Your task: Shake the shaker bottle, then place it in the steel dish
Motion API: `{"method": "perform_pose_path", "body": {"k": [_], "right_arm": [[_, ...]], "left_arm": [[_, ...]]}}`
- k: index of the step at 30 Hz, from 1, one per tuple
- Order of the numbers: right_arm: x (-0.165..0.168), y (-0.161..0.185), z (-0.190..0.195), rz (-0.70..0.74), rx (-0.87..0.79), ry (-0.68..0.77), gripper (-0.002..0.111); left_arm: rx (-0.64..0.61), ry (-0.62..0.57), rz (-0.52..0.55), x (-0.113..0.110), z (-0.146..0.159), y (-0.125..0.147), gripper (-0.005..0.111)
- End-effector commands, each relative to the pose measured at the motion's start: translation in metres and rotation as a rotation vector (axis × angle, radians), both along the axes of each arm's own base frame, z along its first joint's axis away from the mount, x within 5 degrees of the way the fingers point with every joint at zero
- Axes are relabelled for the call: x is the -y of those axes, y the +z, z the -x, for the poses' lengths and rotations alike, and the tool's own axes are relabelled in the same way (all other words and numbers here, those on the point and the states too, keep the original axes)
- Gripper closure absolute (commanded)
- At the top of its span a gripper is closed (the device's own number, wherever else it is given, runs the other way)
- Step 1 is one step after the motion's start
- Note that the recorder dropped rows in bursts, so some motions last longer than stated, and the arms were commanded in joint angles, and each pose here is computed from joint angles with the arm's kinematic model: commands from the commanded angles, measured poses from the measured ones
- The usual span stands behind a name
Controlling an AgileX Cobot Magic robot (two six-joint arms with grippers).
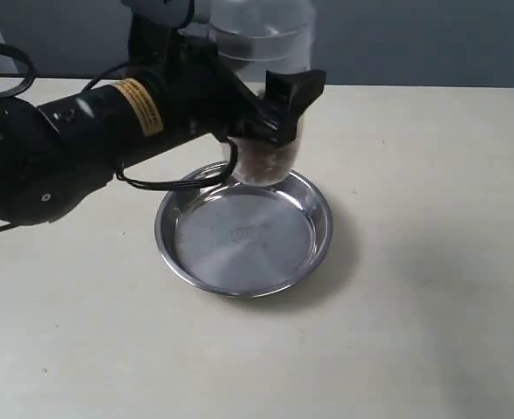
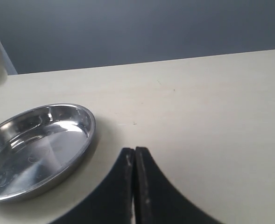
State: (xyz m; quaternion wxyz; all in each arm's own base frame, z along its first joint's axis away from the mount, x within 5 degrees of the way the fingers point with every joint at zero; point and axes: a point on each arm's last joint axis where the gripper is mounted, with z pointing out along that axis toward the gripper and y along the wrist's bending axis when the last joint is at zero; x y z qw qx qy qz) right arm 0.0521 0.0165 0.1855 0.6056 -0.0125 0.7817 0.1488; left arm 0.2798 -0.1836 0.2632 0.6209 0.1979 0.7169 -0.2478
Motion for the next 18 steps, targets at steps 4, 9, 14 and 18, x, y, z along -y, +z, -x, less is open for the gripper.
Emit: {"method": "perform_pose_path", "body": {"k": [4, 9, 14, 18], "right_arm": [[0.000, 0.001, 0.000, 0.001, 0.013, -0.001, 0.109], [0.000, 0.001, 0.000, 0.001, 0.013, -0.001, 0.109], [0.000, 0.001, 0.000, 0.001, 0.013, -0.001, 0.109], [0.000, 0.001, 0.000, 0.001, 0.013, -0.001, 0.109]], "left_arm": [[-0.111, 0.020, 0.090, -0.002, -0.002, -0.015, 0.106], [-0.128, 0.112, 0.073, -0.008, -0.006, -0.018, 0.106], [-0.130, 0.128, 0.076, -0.012, -0.005, -0.013, 0.106], [-0.078, 0.085, -0.010, -0.012, -0.003, -0.010, 0.106]]}}
